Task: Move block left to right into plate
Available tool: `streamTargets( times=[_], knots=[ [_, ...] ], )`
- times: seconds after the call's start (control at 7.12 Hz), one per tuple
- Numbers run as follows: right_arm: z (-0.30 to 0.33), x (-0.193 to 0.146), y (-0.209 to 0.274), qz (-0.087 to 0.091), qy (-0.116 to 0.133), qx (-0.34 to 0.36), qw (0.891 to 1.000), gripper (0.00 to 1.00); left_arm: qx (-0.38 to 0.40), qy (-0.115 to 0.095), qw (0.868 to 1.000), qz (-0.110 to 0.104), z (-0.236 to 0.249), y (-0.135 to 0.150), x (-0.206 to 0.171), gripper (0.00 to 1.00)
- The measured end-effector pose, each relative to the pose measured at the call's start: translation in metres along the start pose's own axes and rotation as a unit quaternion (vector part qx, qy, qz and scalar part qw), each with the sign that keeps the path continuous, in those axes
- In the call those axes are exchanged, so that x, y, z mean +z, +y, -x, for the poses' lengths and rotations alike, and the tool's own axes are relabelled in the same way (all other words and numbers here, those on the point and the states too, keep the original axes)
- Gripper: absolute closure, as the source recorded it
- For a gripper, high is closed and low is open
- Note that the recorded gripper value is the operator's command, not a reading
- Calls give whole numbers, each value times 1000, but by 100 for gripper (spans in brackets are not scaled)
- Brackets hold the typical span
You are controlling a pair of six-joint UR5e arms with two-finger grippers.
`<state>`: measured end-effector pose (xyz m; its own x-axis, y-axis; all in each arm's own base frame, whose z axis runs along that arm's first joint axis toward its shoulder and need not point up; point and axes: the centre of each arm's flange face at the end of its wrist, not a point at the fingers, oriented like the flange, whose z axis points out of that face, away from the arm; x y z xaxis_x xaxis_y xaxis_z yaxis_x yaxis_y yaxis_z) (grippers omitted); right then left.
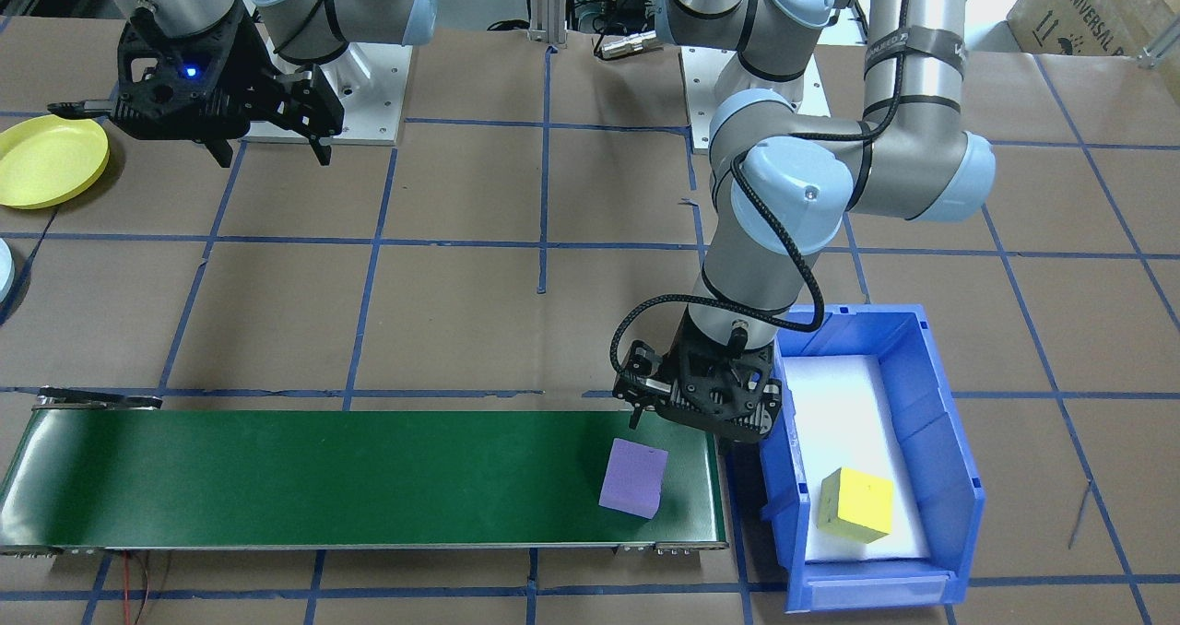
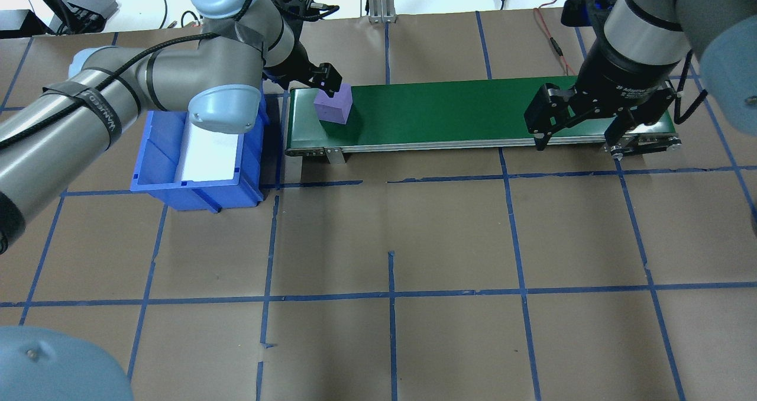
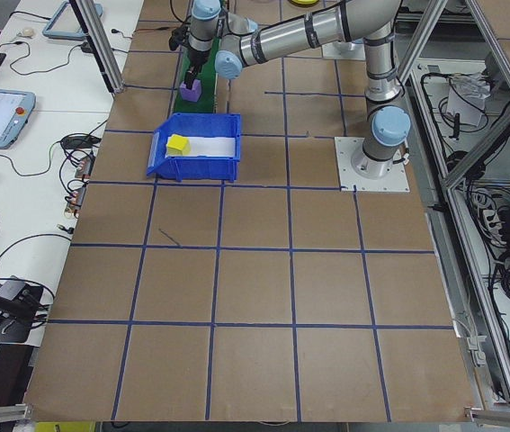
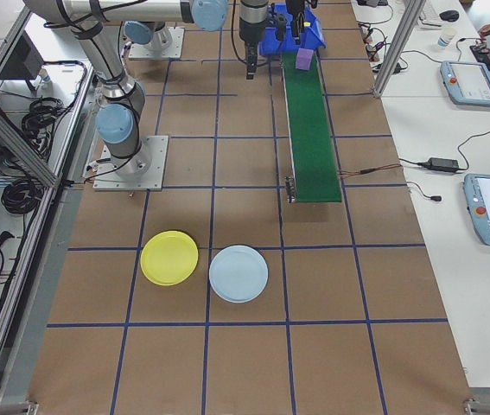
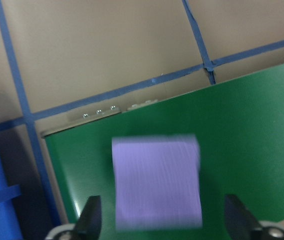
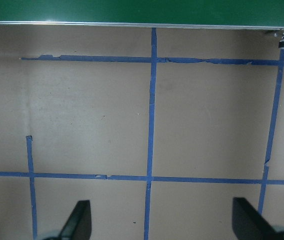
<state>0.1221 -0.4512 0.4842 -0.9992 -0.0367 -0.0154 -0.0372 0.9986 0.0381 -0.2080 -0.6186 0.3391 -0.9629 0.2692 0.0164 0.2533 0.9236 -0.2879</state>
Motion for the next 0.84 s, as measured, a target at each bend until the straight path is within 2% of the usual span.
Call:
streamTargets(
  times=[0.28,0.56,0.7,0.84],
  knots=[
    [-4,-2,-4,-2,9,3,1000,0,-25,-26,999,17,54,8,-29,0],
    [-17,5,-22,1,36,7,999,0,-28,-36,998,42,142,28,-44,0],
    [-30,7,-46,-12,38,18,999,0,-26,-34,998,52,165,34,-40,0],
    [-54,4,-73,-33,29,32,999,0,-21,-30,998,60,176,37,-30,0]
  ],
)
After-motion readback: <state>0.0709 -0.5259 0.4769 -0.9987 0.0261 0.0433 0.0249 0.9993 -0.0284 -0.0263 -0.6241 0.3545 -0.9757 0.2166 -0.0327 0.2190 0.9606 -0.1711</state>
